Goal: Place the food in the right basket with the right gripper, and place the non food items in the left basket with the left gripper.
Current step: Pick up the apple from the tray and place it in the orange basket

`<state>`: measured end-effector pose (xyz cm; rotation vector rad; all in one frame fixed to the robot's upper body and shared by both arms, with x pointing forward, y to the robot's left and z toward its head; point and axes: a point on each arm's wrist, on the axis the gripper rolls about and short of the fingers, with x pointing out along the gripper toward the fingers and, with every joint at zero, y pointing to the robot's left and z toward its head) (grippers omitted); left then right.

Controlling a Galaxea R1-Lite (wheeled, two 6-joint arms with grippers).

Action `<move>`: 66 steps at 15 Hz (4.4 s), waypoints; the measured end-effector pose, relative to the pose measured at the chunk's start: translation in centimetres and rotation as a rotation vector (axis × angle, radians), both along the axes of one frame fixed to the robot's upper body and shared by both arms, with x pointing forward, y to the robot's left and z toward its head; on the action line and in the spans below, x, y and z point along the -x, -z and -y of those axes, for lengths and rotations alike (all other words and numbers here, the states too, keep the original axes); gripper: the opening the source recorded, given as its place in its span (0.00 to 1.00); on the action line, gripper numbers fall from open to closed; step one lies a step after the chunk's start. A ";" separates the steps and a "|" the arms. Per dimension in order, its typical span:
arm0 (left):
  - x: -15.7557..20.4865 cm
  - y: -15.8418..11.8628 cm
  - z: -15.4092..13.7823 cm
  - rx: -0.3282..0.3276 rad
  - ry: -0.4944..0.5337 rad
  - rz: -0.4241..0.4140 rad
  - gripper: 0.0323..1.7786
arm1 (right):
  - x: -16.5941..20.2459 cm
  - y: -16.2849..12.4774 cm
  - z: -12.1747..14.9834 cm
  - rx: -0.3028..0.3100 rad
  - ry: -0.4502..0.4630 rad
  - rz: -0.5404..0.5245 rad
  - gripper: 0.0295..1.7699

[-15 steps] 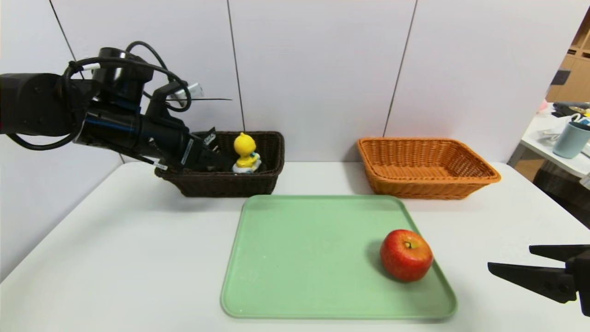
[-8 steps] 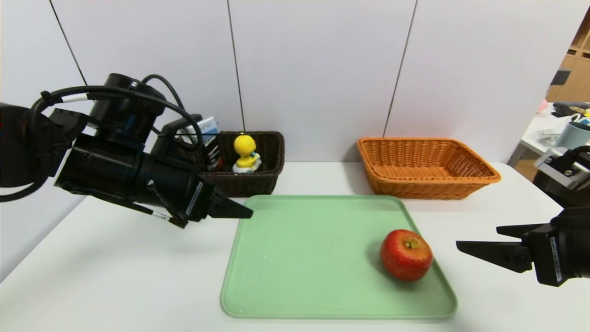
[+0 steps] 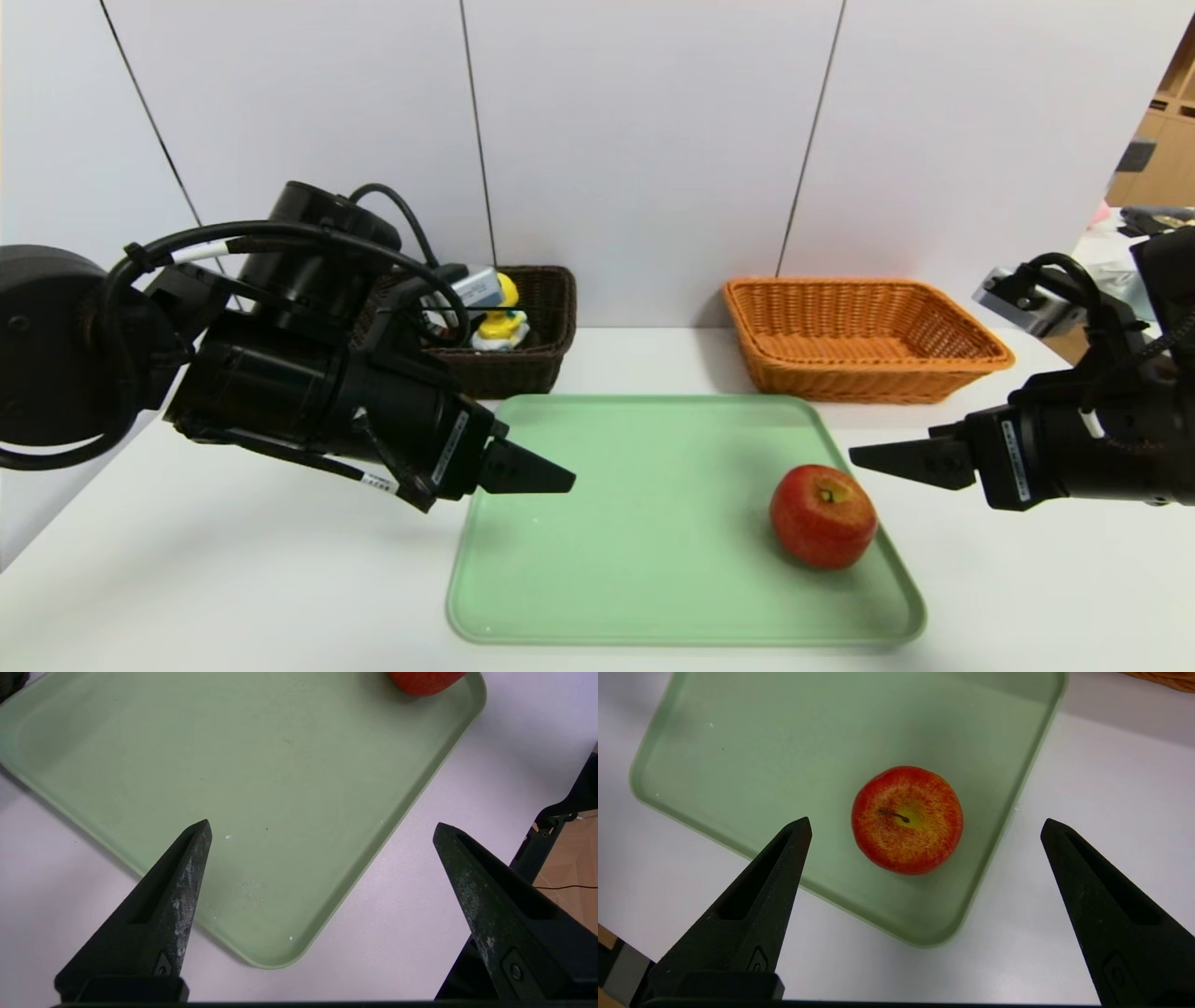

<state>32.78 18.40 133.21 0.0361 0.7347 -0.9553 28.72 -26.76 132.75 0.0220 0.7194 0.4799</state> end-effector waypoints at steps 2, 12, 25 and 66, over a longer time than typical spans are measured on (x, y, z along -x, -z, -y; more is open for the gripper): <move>0.1 0.7 0.6 0.003 0.020 0.004 0.95 | -0.8 0.0 -0.7 -0.010 0.002 -0.040 0.96; 0.5 3.6 2.2 0.002 0.086 0.032 0.95 | -3.2 2.6 -2.7 0.071 -0.003 -0.173 0.96; 0.3 4.0 2.4 -0.005 0.085 0.021 0.95 | -4.8 5.8 -5.4 0.180 -0.034 -0.249 0.96; -0.2 4.6 3.0 -0.022 0.134 0.089 0.95 | -16.9 0.1 1.6 0.104 0.427 0.308 0.71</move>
